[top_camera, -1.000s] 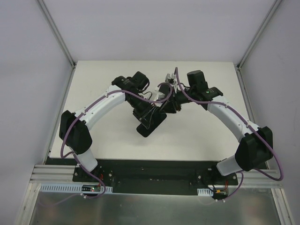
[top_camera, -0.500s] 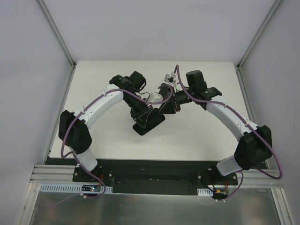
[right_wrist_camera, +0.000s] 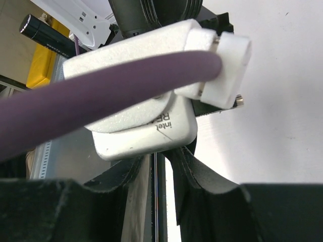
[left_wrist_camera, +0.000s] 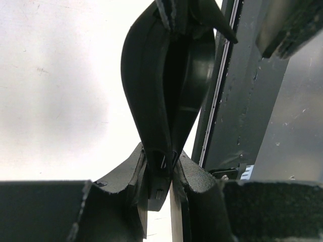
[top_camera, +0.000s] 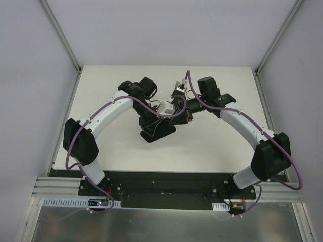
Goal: Take the phone out of the phone case
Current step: Remove the phone case from the phone.
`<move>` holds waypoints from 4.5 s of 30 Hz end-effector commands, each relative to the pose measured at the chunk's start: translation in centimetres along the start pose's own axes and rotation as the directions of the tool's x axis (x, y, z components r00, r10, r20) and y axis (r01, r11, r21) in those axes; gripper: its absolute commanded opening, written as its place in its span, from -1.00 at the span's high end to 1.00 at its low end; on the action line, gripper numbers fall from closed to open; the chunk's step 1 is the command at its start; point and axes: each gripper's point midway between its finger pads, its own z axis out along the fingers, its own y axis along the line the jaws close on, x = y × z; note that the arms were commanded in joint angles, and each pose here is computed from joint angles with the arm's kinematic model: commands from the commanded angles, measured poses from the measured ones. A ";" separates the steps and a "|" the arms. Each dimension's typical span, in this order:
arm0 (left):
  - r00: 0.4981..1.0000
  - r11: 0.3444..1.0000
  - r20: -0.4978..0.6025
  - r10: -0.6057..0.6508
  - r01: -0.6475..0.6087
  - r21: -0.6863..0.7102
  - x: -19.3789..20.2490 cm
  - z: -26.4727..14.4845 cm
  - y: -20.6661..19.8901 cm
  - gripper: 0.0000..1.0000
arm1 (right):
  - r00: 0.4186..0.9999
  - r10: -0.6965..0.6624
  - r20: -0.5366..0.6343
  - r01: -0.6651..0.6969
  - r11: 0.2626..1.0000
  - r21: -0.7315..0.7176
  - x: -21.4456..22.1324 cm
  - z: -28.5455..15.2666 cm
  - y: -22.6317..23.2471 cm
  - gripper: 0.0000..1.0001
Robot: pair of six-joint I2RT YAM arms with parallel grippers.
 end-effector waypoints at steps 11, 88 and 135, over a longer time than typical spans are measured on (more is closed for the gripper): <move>0.909 0.950 0.311 0.277 -0.210 -0.232 -11.8 -3.1 1.9 1.00 | 0.971 0.157 -0.182 -0.214 0.909 -0.357 3.2 3.9 7.6 0.25; 0.915 0.932 0.190 0.356 -0.332 -0.147 -7.6 -1.1 -0.5 1.00 | 0.972 0.171 0.161 -0.197 0.967 0.164 -2.1 -5.2 -0.9 -0.10; 0.900 0.916 0.196 0.389 -0.355 -0.186 -11.0 -2.4 -3.0 1.00 | 0.772 0.617 0.153 -0.635 0.754 0.164 0.2 -2.8 -10.1 1.00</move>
